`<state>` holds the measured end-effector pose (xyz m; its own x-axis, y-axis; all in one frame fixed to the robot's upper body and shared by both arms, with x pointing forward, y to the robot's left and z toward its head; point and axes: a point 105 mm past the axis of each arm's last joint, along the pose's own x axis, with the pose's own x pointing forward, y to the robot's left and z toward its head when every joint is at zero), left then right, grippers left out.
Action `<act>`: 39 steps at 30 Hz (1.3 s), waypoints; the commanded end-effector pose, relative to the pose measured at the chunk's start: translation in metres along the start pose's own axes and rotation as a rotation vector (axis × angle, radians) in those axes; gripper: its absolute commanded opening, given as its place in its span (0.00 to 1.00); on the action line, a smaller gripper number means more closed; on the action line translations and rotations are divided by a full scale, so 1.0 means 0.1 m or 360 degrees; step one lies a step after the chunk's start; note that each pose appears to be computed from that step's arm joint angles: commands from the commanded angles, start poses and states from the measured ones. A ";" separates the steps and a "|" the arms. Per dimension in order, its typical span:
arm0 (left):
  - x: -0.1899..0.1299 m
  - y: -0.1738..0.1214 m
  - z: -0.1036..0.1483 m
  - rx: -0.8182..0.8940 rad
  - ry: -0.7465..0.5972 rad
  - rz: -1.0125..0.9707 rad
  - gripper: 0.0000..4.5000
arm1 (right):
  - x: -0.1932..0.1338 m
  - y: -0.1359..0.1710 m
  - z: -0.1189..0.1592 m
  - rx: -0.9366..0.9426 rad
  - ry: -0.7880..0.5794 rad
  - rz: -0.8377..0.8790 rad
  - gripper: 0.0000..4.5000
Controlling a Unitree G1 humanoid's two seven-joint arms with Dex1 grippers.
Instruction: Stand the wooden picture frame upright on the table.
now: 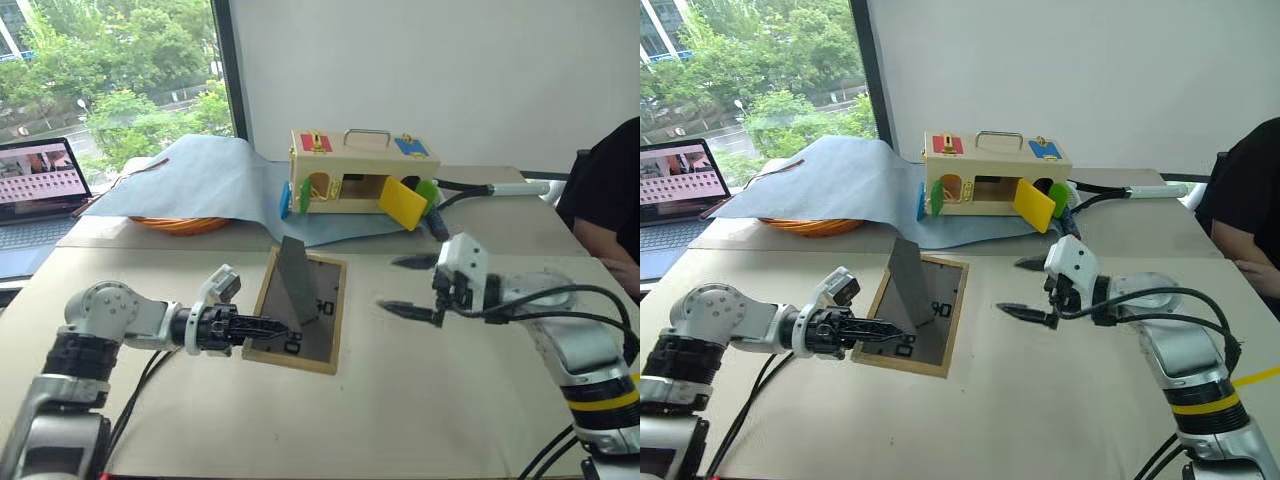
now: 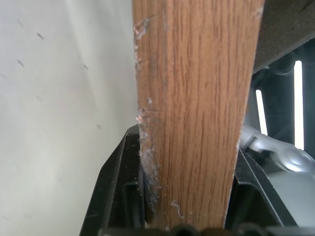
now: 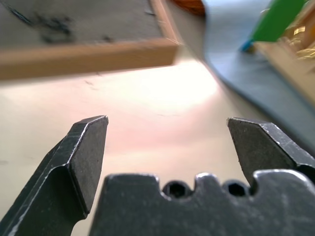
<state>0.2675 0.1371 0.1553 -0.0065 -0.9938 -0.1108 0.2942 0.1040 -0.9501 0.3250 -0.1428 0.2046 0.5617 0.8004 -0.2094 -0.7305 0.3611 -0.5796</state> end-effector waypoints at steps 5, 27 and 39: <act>0.13 -0.20 0.15 -0.0111 0.0057 -0.0203 0.26 | 0.24 0.24 0.27 -0.1439 -0.0266 -0.0172 0.99; -0.03 -0.13 0.22 0.0053 -0.0153 -0.0081 0.26 | 0.39 0.15 0.41 -0.1212 -0.0523 -0.0362 0.32; -0.51 -0.24 0.08 0.0659 -0.0390 0.0142 0.49 | 0.34 0.00 0.28 -0.1055 -0.0459 -0.0310 0.32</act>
<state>0.2574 0.1604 0.1692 0.1180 -0.9924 -0.0337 0.5536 0.0940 -0.8275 0.3000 -0.0546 0.1962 0.2738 0.9598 -0.0617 -0.1086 -0.0329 -0.9935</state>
